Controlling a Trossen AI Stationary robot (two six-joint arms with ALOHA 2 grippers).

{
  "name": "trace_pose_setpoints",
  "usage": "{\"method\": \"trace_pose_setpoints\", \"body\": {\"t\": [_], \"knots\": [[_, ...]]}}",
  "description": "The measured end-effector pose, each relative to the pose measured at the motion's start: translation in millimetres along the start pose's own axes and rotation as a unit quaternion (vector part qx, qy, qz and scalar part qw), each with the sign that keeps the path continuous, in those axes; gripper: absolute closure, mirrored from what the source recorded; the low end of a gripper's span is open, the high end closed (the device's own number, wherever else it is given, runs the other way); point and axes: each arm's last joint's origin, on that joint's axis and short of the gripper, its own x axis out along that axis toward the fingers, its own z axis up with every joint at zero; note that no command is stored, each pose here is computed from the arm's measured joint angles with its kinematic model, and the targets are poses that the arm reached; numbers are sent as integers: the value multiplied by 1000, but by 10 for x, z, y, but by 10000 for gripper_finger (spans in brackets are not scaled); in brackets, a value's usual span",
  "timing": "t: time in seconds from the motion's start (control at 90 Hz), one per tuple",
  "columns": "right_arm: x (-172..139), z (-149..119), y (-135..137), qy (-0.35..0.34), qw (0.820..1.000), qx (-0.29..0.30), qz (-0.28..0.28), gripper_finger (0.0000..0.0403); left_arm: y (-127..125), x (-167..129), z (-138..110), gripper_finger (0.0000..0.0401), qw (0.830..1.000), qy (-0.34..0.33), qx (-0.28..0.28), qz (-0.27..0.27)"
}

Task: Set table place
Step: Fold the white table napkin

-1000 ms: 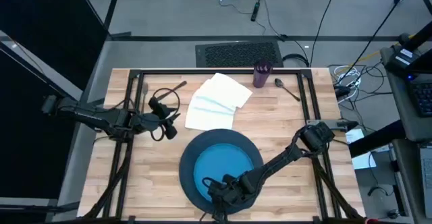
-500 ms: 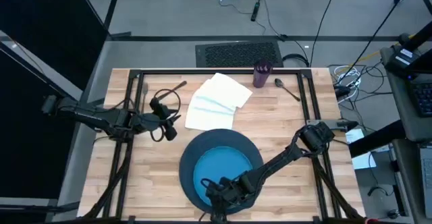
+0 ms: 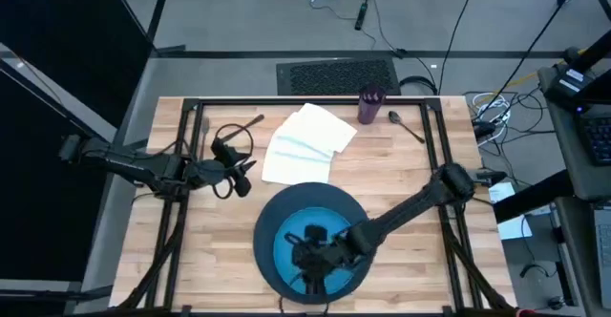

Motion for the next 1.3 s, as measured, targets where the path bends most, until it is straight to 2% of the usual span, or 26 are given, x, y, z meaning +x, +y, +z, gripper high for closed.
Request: {"method": "trace_pose_setpoints", "body": {"t": [0.167, 0.3, 0.433, 0.556, 0.7, 0.789, 0.867, 1.0, 1.089, 1.189, 1.3], "knots": [[-639, -22, -241, 17, 991, -32, -131, 239, -28, -2, -11, 297, 999, 19, -10, -45], [-924, -170, -350, 50, 975, -23, -216, 245, -39, 7, -17, 297, 998, 22, -25, -45], [-957, -402, -411, 54, 958, -22, -280, 245, -67, 58, -20, 297, 999, 19, -25, -37], [-826, -784, -560, 62, 946, -5, -318, 245, -83, 184, -14, 297, 1000, 12, -3, -13], [-587, -1248, -838, 42, 949, 55, -307, 245, -15, 402, -23, 297, 999, 36, 16, -4], [-463, -1416, -1039, 20, 962, 91, -258, 245, 89, 546, -22, 297, 998, 58, 9, -11], [-378, -1493, -1238, -7, 970, 108, -219, 245, 207, 653, 31, 297, 999, 51, -5, -11], [-305, -1455, -1648, -75, 977, 135, -148, 245, 424, 816, 143, 297, 997, 25, -48, -57], [-288, -1350, -1941, -116, 975, 151, -115, 245, 527, 916, 157, 297, 992, 25, -81, -90], [-301, -1232, -2238, -163, 964, 169, -124, 245, 598, 1036, 75, 297, 987, 57, -114, -96], [-331, -1180, -2474, -194, 950, 196, -146, 245, 595, 1158, -63, 297, 984, 101, -117, -92]]}}
